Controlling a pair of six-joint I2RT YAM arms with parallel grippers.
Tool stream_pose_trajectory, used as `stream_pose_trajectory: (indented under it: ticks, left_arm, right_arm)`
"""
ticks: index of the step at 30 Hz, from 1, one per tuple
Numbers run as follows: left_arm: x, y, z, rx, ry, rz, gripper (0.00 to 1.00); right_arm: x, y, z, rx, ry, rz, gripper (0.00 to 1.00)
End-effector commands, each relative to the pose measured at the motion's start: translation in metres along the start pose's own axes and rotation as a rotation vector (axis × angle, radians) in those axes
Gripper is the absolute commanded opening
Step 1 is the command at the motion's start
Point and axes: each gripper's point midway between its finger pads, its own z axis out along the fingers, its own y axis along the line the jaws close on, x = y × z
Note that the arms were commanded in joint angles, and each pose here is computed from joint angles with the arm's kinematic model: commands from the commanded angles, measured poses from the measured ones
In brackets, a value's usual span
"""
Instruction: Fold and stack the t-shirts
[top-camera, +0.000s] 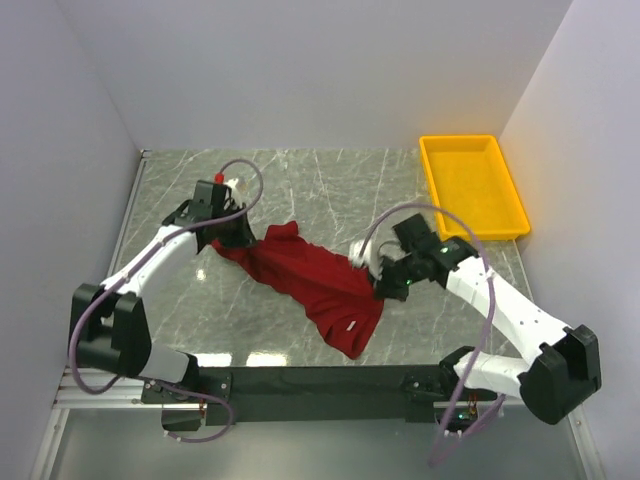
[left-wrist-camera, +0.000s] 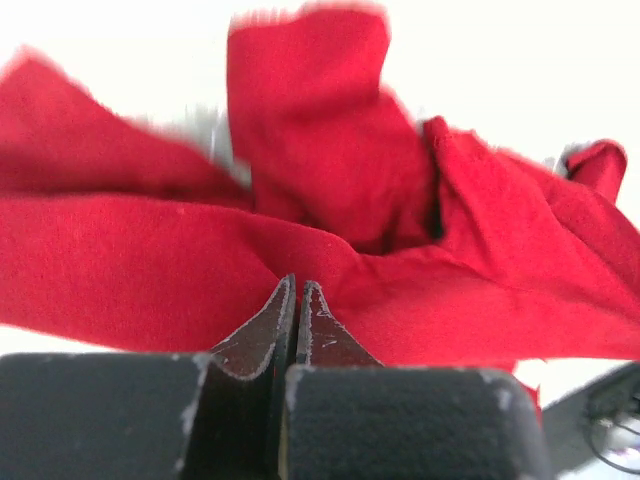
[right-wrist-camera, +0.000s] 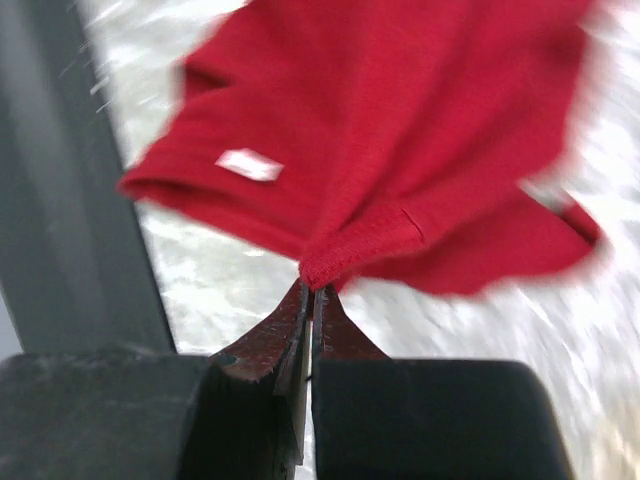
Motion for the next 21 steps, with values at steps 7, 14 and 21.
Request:
stream_pose_trajectory:
  ticks: [7,14,21]
  left_arm:
    - [0.091,-0.021,-0.044,0.083,0.231,-0.325,0.13]
    - [0.12,-0.006,-0.084,-0.062,0.251,-0.385,0.42]
    - [0.061,-0.018,-0.089,0.031,0.015,-0.193,0.54]
  right_arm:
    - [0.037,0.065,0.032,-0.199,0.216,-0.34,0.0]
    - [0.045,0.082,0.048,-0.294,0.28,-0.352,0.0]
    - [0.045,0.092,0.057,-0.315,0.287,-0.345,0.0]
